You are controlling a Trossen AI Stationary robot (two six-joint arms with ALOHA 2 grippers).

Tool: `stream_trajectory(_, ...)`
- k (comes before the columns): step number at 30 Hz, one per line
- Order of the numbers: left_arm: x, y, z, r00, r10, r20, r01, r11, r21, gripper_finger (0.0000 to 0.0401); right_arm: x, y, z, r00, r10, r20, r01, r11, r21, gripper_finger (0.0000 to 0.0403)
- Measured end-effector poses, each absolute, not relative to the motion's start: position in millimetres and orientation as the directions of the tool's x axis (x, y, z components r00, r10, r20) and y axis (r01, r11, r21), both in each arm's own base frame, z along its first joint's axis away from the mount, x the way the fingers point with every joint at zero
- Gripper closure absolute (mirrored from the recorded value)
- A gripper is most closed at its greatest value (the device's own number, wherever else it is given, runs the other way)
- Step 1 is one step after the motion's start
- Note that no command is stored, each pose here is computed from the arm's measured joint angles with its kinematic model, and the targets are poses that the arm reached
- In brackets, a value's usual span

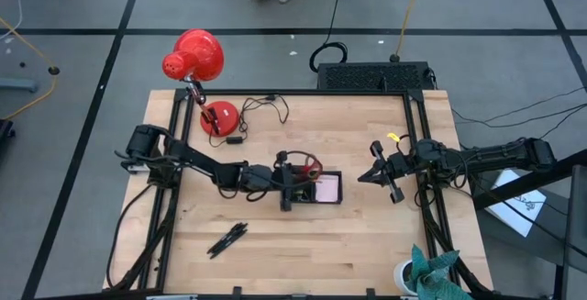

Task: Pick and place office supplies into organizer
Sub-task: Put the black pen into the black desk organizer

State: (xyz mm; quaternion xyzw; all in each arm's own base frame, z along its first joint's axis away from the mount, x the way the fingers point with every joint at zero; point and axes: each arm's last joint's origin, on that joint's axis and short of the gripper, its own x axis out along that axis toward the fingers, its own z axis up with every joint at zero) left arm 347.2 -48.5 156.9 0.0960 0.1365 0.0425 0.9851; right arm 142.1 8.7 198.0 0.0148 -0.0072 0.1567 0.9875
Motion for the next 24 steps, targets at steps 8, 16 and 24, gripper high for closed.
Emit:
stream_trajectory(8,360,-74,206,0.908,0.142,-0.394,-0.009,0.947,0.320,0.0167,142,9,196,0.951,0.310,-0.001,-0.310,0.950,0.034,0.0403)
stream_trajectory(16,319,-134,288,0.663,0.231,-0.712,-0.024,0.957,0.289,0.0170,142,9,193,0.950,0.310,-0.028,-0.309,0.950,0.043,0.0403)
stream_trajectory(24,259,-187,260,0.449,0.150,-0.881,-0.140,0.985,0.097,0.0211,143,9,191,0.950,0.310,-0.042,-0.306,0.949,0.080,0.0403)
